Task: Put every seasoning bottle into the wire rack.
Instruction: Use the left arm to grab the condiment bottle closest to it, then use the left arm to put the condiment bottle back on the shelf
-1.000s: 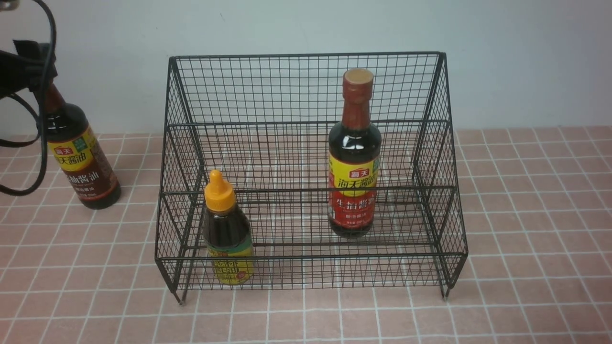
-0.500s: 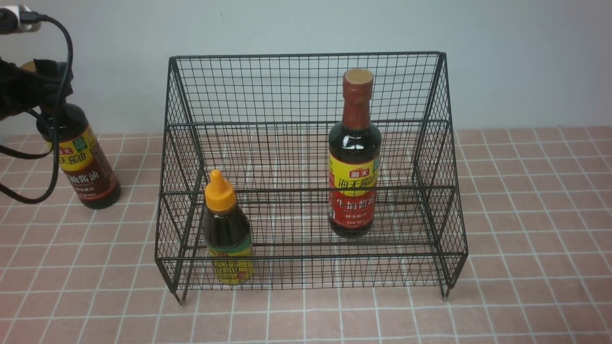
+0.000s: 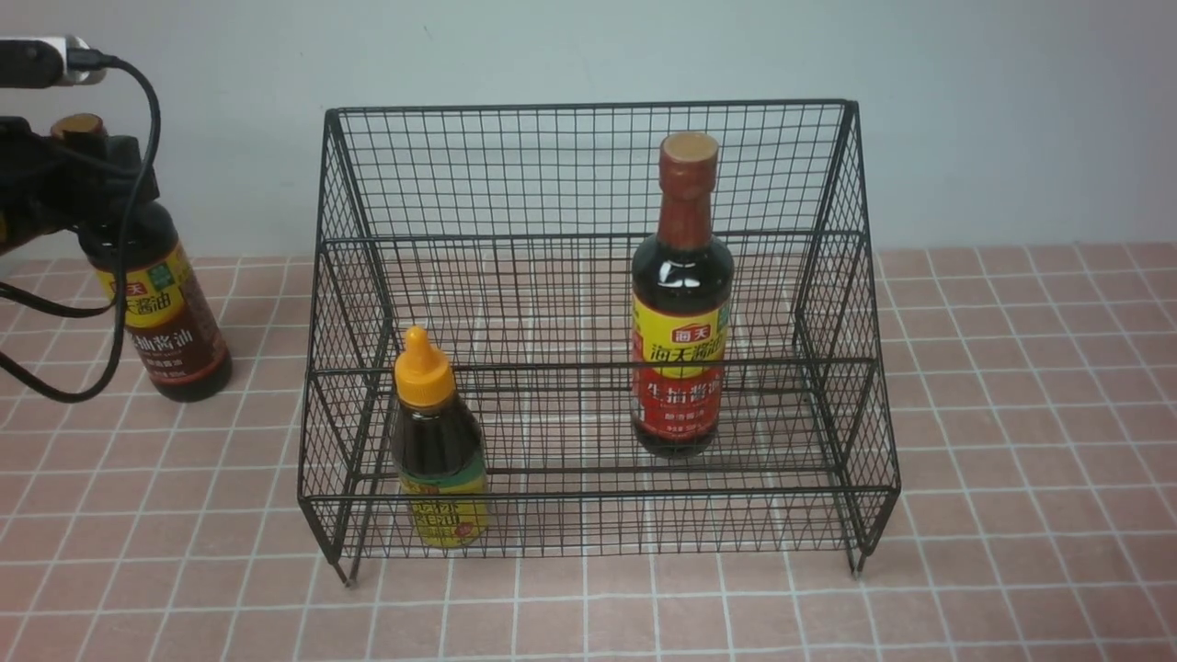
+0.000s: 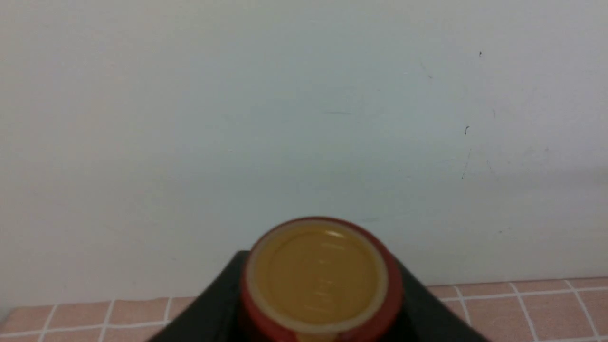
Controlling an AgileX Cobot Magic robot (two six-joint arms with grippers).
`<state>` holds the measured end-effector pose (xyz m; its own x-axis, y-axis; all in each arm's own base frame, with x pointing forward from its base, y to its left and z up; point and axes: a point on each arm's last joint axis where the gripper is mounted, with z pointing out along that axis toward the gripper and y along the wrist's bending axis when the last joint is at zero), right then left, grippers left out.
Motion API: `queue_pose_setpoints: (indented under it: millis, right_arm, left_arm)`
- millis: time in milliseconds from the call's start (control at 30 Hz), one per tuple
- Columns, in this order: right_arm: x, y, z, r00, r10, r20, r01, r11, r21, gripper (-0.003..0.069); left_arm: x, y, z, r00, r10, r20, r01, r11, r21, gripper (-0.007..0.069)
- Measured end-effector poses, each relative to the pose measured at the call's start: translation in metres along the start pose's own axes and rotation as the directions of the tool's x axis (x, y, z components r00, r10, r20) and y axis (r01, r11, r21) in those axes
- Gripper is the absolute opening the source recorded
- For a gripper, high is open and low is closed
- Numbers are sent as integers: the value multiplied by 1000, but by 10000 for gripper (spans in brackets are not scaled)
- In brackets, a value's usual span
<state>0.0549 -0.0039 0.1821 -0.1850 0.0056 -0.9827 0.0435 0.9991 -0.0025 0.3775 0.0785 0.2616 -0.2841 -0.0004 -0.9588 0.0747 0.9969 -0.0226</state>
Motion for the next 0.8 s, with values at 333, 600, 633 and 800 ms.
queue_pose_setpoints:
  millis: [333, 600, 633, 800]
  right_arm:
    - [0, 0, 0, 1000, 0, 0, 0, 1000, 0, -10]
    - [0, 0, 0, 1000, 0, 0, 0, 1000, 0, -10]
    - [0, 0, 0, 1000, 0, 0, 0, 1000, 0, -10]
    - [0, 0, 0, 1000, 0, 0, 0, 1000, 0, -10]
  left_arm:
    - [-33, -3, -17, 995, -71, 76, 72, 997, -9, 269]
    - [-123, -25, -81, 935, -78, 347, 60, 996, 62, 269]
    - [-139, -33, -94, 915, -82, 396, 51, 995, 88, 269]
    - [-176, -76, -115, 868, -116, 483, -1, 972, 235, 269]
